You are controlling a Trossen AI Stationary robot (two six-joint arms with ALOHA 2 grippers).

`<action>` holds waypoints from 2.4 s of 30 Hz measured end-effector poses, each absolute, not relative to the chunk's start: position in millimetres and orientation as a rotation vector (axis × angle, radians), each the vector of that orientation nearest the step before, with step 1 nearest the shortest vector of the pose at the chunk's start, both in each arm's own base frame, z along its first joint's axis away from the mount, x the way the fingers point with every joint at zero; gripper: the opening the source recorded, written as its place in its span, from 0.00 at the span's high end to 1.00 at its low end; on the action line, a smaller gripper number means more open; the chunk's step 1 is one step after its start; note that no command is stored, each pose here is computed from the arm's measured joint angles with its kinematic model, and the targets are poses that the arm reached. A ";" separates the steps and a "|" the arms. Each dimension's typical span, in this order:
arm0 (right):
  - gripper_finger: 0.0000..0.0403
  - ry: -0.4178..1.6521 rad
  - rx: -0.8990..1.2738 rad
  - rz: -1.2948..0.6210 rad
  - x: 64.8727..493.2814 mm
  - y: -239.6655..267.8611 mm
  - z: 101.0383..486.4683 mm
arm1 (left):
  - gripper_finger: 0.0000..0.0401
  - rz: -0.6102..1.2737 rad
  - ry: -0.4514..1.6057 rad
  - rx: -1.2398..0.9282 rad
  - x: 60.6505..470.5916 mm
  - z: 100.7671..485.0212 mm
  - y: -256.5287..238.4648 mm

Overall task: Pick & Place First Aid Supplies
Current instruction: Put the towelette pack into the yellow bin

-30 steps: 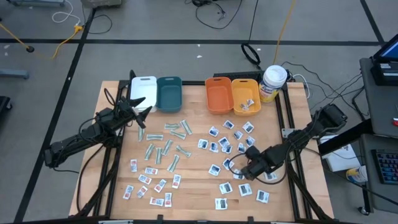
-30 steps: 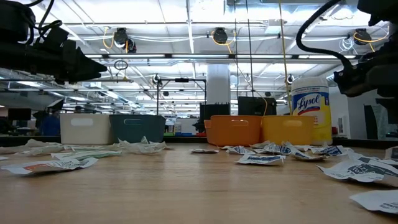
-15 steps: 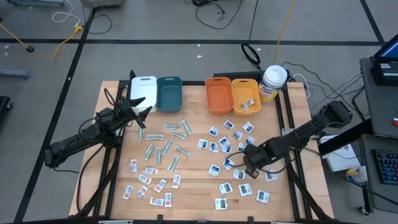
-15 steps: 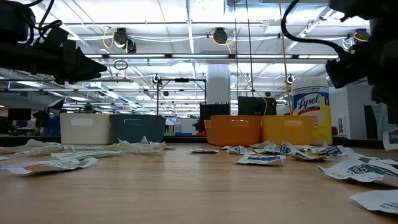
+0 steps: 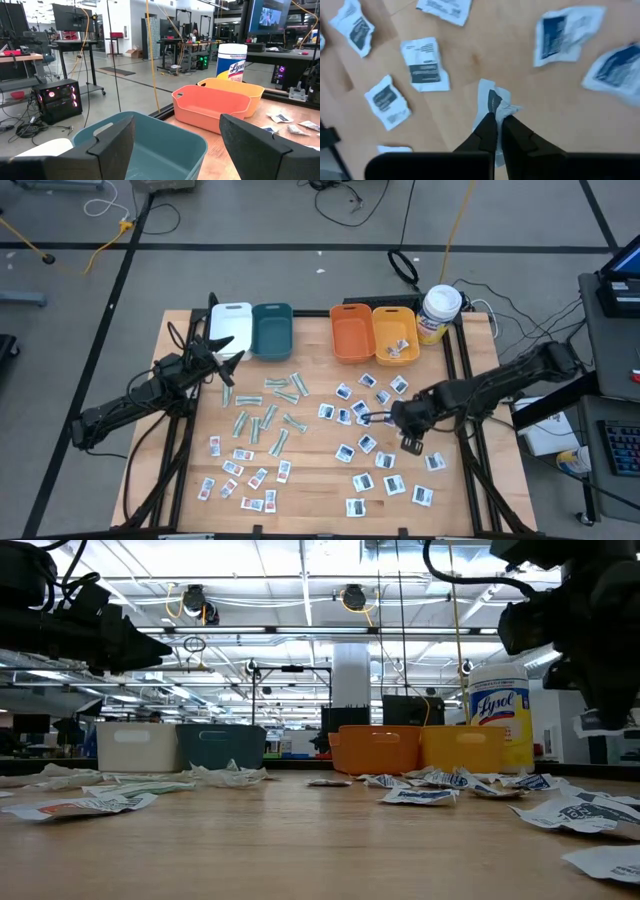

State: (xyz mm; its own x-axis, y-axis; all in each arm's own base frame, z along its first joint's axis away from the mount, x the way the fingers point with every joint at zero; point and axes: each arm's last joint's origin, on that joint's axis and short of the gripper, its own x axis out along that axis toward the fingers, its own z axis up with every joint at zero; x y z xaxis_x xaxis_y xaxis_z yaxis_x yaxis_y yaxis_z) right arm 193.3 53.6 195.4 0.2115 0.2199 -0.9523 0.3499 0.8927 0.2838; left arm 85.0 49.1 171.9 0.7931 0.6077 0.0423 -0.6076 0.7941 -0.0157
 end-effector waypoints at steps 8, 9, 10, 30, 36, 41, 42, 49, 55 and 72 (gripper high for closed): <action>0.99 1.435 0.389 -0.130 193.8 27.8 224.4 | 0.26 0.653 -0.046 -0.002 85.0 172.0 49.1; 0.99 1.430 0.377 -0.140 194.7 25.2 229.0 | 0.26 0.653 -0.046 -0.002 85.0 171.9 49.1; 0.99 1.421 0.369 -0.145 195.9 23.1 233.5 | 0.26 0.654 -0.047 -0.002 84.9 172.0 49.1; 0.99 1.333 0.191 -0.161 206.4 -10.0 274.6 | 0.26 0.654 -0.046 -0.002 85.0 171.9 49.1; 0.99 1.315 0.129 -0.341 204.8 -41.9 274.4 | 0.26 0.653 -0.046 -0.001 85.0 171.9 49.0; 0.99 1.267 0.113 -0.519 209.7 -73.0 271.0 | 0.26 0.653 -0.046 -0.001 85.0 171.9 49.1; 0.99 1.262 0.117 -0.538 210.6 -79.4 269.7 | 0.26 0.653 -0.046 -0.002 85.0 171.9 49.1; 0.99 1.253 0.114 -0.596 217.5 -120.0 256.2 | 0.26 0.653 -0.047 -0.002 84.9 172.0 49.0; 0.99 1.289 0.122 -0.637 215.8 -150.8 242.0 | 0.26 0.654 -0.046 -0.002 85.0 171.9 49.1; 0.94 1.406 0.132 -0.618 224.7 -185.9 198.5 | 0.26 0.654 -0.046 -0.002 84.9 171.9 49.1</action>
State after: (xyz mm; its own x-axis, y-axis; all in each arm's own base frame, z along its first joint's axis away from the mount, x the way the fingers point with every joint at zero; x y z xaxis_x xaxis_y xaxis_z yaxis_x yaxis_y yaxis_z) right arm 224.7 -185.9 198.5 0.0367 -0.3250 -0.9450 0.4764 0.8370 -0.2694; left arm 84.9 49.1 171.9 0.7930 0.6078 0.0423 -0.6077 0.7940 -0.0161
